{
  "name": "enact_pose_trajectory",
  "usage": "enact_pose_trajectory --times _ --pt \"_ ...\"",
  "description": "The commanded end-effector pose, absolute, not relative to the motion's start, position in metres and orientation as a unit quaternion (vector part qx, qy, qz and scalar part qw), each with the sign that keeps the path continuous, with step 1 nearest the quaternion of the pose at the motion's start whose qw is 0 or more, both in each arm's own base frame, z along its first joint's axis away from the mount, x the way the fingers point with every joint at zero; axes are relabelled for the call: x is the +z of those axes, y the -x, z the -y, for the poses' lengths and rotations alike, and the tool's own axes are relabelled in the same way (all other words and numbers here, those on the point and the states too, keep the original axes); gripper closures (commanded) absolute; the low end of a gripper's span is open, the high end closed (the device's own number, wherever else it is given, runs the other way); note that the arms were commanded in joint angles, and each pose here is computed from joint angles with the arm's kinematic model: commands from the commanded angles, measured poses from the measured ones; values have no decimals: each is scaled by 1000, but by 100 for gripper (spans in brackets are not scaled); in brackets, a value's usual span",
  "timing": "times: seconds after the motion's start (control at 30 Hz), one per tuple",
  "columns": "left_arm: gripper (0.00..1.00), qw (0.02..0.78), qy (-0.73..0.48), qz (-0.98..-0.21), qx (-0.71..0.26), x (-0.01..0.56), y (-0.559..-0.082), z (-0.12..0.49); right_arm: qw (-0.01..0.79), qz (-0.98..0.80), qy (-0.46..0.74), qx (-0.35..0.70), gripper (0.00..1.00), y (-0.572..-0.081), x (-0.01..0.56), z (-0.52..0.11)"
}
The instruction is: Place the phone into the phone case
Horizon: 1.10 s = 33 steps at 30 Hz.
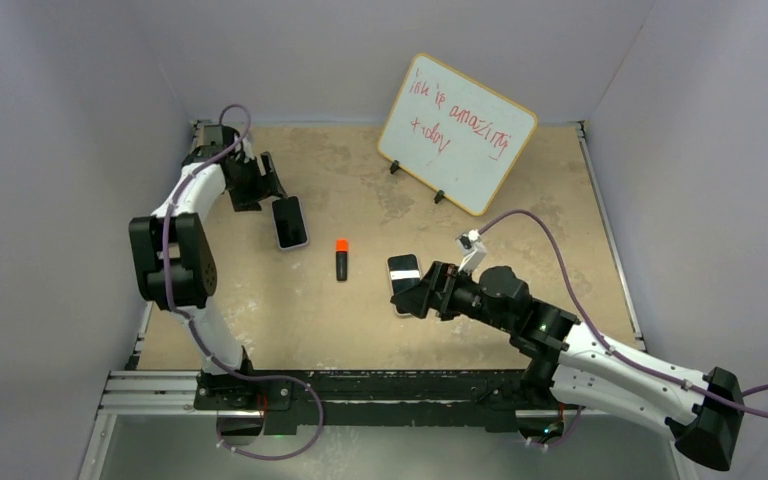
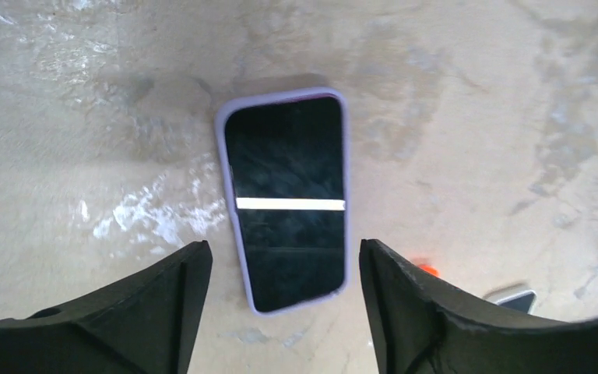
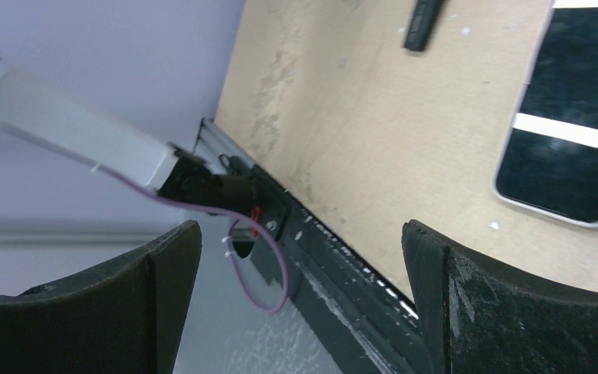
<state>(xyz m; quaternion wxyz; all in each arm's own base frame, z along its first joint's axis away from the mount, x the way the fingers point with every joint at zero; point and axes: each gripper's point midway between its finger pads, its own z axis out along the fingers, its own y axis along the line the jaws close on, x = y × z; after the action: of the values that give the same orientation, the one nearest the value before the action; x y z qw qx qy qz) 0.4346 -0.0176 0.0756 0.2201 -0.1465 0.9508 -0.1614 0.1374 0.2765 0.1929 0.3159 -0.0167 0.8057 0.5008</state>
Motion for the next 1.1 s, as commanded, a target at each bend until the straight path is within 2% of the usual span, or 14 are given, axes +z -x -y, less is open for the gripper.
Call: enact_pose_trajectory --times 0.0,0.07,0.13,0.43,0.73,1.07 --pt "24 306 99 -928 -191 144 -429 44 344 -823 -36 451 1 -156 193 -261" --pt "16 316 72 -921 -214 160 -418 65 352 -834 -59 421 1 -164 187 -253" --pt "13 329 30 -913 -240 178 -404 94 369 -840 -87 388 1 -175 187 -242" --pt "8 379 -100 -838 -380 245 -315 168 444 -842 -145 269 1 -212 218 -207" --pt "5 444 -145 -763 -446 301 -263 179 505 -807 -122 282 1 -222 270 -203" --pt "3 467 -132 -745 -458 308 -252 178 516 -796 -108 298 1 -222 292 -207"
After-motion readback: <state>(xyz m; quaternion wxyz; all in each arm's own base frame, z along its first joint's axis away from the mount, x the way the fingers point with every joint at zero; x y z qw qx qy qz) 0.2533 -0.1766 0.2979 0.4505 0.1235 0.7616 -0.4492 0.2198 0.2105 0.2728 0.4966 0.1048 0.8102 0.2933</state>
